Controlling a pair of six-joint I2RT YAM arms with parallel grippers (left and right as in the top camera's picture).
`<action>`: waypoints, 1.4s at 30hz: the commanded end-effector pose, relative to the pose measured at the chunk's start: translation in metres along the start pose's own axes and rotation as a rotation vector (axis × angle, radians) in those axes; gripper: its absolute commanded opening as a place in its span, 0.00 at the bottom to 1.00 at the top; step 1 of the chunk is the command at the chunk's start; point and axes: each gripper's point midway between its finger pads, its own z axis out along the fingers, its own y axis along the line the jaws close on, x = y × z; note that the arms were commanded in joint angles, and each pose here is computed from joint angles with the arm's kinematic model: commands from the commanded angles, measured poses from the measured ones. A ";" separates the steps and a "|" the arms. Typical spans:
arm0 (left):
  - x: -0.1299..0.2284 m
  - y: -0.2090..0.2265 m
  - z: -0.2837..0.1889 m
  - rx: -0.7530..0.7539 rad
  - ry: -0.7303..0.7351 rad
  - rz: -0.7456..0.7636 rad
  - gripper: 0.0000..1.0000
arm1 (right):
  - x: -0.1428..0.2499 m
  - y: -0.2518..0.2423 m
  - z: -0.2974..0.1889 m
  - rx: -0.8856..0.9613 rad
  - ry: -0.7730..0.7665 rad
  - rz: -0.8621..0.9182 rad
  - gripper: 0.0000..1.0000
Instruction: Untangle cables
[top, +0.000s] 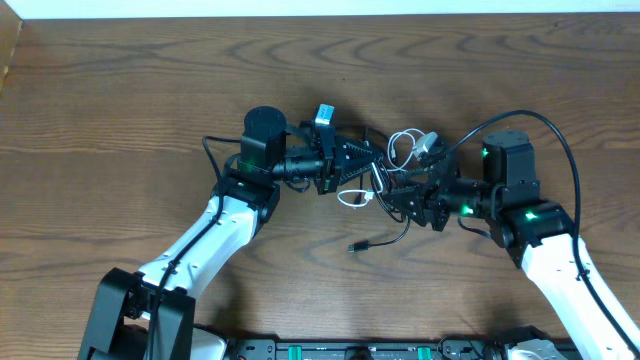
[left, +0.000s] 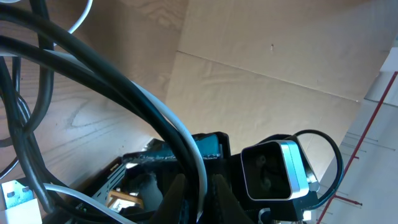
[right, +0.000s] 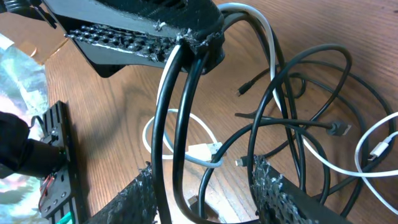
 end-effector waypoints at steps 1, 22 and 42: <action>0.005 -0.007 0.000 0.011 0.022 0.017 0.08 | -0.001 0.006 0.005 -0.021 0.009 -0.005 0.42; 0.005 -0.007 0.000 0.011 0.022 0.034 0.08 | 0.003 -0.038 0.002 0.197 0.022 0.097 0.01; 0.018 0.016 -0.002 -0.045 0.096 0.221 0.08 | 0.014 -0.107 -0.037 0.542 -0.055 0.456 0.01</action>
